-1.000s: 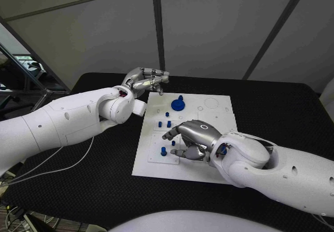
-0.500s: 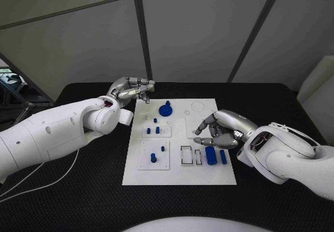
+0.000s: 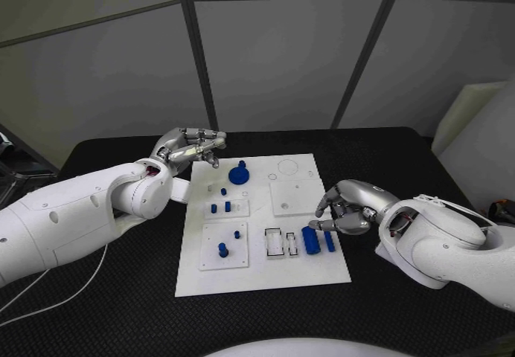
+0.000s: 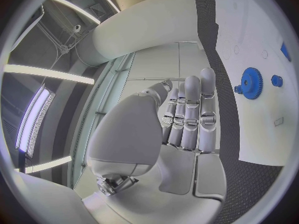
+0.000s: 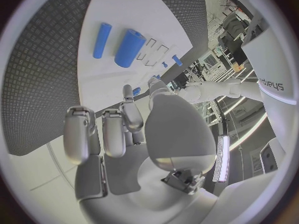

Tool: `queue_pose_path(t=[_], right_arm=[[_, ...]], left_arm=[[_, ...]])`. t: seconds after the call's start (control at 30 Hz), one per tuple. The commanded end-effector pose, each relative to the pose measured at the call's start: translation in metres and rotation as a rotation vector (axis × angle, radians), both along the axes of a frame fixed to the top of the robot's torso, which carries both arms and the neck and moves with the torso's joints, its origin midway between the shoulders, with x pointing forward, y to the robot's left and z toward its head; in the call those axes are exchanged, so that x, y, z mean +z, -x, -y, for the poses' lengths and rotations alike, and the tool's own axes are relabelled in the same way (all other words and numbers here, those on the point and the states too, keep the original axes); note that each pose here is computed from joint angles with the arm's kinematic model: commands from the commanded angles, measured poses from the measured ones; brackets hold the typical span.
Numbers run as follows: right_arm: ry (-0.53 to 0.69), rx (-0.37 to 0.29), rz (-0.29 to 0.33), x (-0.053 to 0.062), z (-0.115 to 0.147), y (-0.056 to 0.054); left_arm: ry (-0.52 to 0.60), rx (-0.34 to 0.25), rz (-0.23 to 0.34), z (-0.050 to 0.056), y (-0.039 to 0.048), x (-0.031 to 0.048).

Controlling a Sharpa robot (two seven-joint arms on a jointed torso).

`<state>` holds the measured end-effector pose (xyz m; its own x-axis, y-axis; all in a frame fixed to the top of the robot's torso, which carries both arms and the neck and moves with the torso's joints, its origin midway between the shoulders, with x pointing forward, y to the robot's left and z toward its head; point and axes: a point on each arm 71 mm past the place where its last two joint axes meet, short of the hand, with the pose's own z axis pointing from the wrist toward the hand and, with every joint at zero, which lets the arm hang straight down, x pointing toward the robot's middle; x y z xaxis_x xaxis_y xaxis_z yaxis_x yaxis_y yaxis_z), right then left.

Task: Assemble the parts on the task board

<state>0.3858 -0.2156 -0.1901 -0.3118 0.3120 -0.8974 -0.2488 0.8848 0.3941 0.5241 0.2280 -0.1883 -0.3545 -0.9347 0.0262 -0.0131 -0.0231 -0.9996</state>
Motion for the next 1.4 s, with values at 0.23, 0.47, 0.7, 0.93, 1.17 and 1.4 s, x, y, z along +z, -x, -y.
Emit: queue_pose_path(t=[0.23, 0.47, 0.7, 0.93, 1.17, 1.4], right_arm=[[0.177, -0.010, 0.019, -0.013, 0.000, 0.003], [0.184, 0.005, -0.012, -0.025, -0.007, 0.007], [0.186, 0.018, -0.042, -0.035, -0.013, 0.010], [0.192, 0.022, -0.056, -0.041, -0.016, 0.009], [0.193, 0.018, -0.070, -0.049, -0.020, 0.005], [0.181, 0.014, -0.074, -0.053, -0.023, 0.006]], left_arm=[[0.011, -0.021, 0.020, 0.002, 0.0011, 0.0023], [0.011, -0.021, 0.020, 0.002, 0.0015, 0.0024], [0.011, -0.021, 0.020, 0.001, 0.0018, 0.0025], [0.011, -0.022, 0.019, 0.001, 0.0018, 0.0024], [0.011, -0.023, 0.018, 0.002, 0.0018, 0.0021], [0.010, -0.023, 0.016, 0.001, 0.0020, 0.0019]])
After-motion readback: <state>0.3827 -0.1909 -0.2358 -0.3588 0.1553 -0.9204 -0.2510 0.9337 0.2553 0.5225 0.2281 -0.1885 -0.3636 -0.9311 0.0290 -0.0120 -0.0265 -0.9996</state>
